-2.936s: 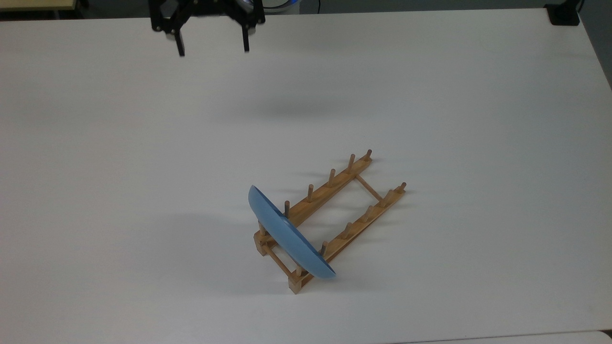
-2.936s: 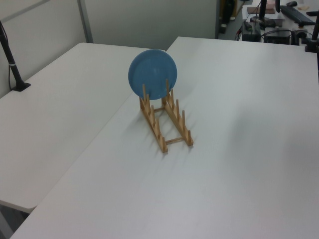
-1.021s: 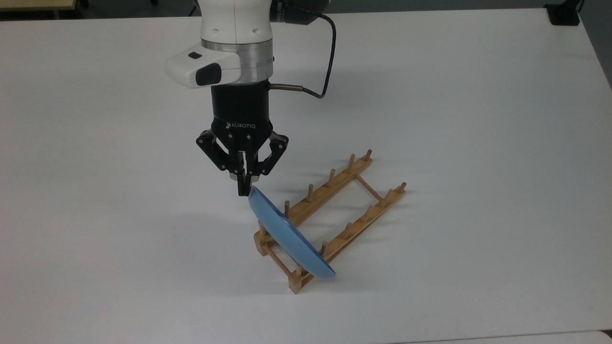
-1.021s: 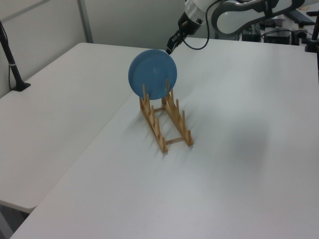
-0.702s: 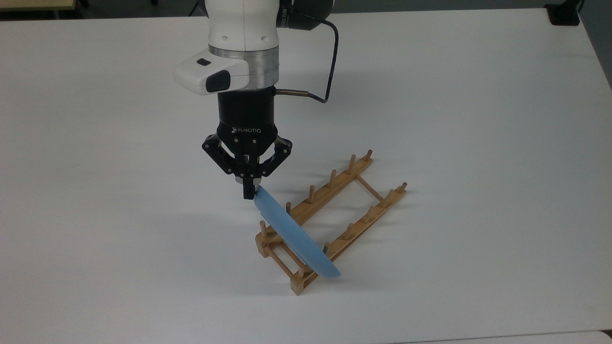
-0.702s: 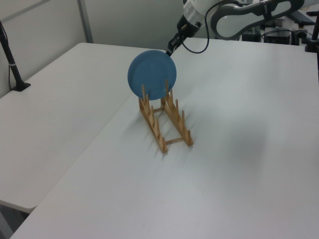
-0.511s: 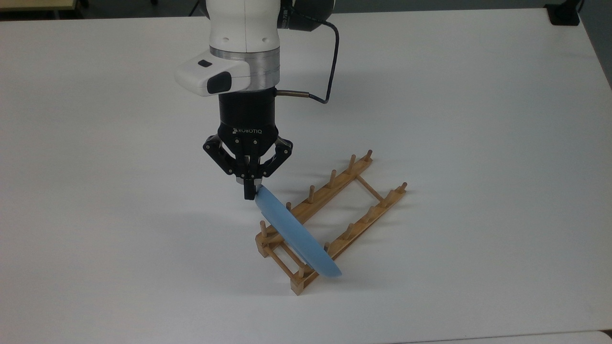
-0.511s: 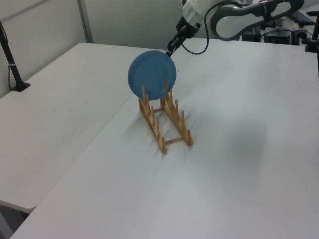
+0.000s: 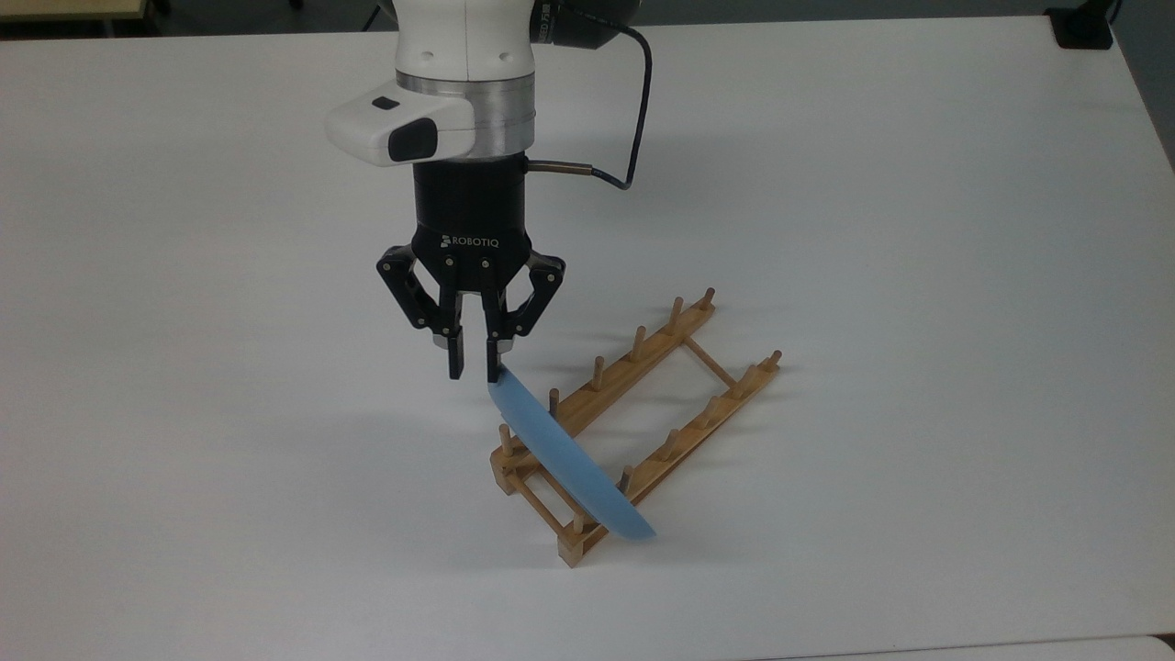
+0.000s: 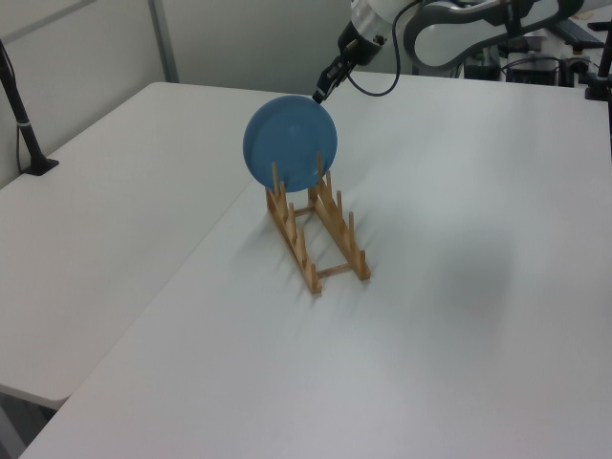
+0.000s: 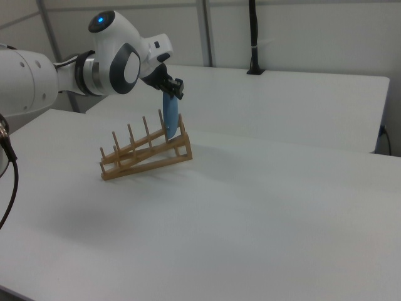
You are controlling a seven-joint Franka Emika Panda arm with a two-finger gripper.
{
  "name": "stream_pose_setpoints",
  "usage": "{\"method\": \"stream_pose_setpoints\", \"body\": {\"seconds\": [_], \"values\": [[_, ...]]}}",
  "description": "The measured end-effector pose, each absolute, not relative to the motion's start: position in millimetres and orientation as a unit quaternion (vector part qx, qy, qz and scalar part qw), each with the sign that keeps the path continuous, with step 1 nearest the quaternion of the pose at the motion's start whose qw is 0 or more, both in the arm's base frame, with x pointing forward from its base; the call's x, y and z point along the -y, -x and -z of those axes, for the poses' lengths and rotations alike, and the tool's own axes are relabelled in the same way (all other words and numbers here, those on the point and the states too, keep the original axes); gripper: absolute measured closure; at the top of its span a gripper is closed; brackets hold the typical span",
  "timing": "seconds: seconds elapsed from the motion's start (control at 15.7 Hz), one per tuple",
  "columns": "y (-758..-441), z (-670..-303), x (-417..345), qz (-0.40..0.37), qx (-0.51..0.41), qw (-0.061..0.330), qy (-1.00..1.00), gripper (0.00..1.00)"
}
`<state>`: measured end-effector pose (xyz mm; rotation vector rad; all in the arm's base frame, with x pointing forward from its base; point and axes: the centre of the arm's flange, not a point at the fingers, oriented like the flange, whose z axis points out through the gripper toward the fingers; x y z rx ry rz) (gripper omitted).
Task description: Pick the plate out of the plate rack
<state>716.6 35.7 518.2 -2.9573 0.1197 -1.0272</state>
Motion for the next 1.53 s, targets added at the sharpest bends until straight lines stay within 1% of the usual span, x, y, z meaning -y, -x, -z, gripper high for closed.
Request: {"method": "stream_pose_setpoints", "body": {"seconds": [0.19, 0.26, 0.32, 0.38, 0.89, 1.28, 1.47, 1.53], "values": [[-717, -519, -36, 0.329, -0.04, 0.005, 0.944, 0.4], [-717, -519, -36, 0.329, -0.04, 0.005, 0.944, 0.32], [-717, -519, -37, 0.329, -0.04, 0.005, 0.944, 0.22], [-717, -519, -37, 0.329, -0.04, 0.005, 0.944, 0.2], [-715, -529, -38, 0.336, -0.044, 0.007, 0.941, 0.19], [-715, -525, -41, 0.333, -0.043, 0.008, 0.942, 0.22], [-716, -516, -44, 0.328, -0.03, -0.007, 0.944, 0.23], [-717, -511, -45, 0.326, -0.026, -0.012, 0.945, 0.26]]}}
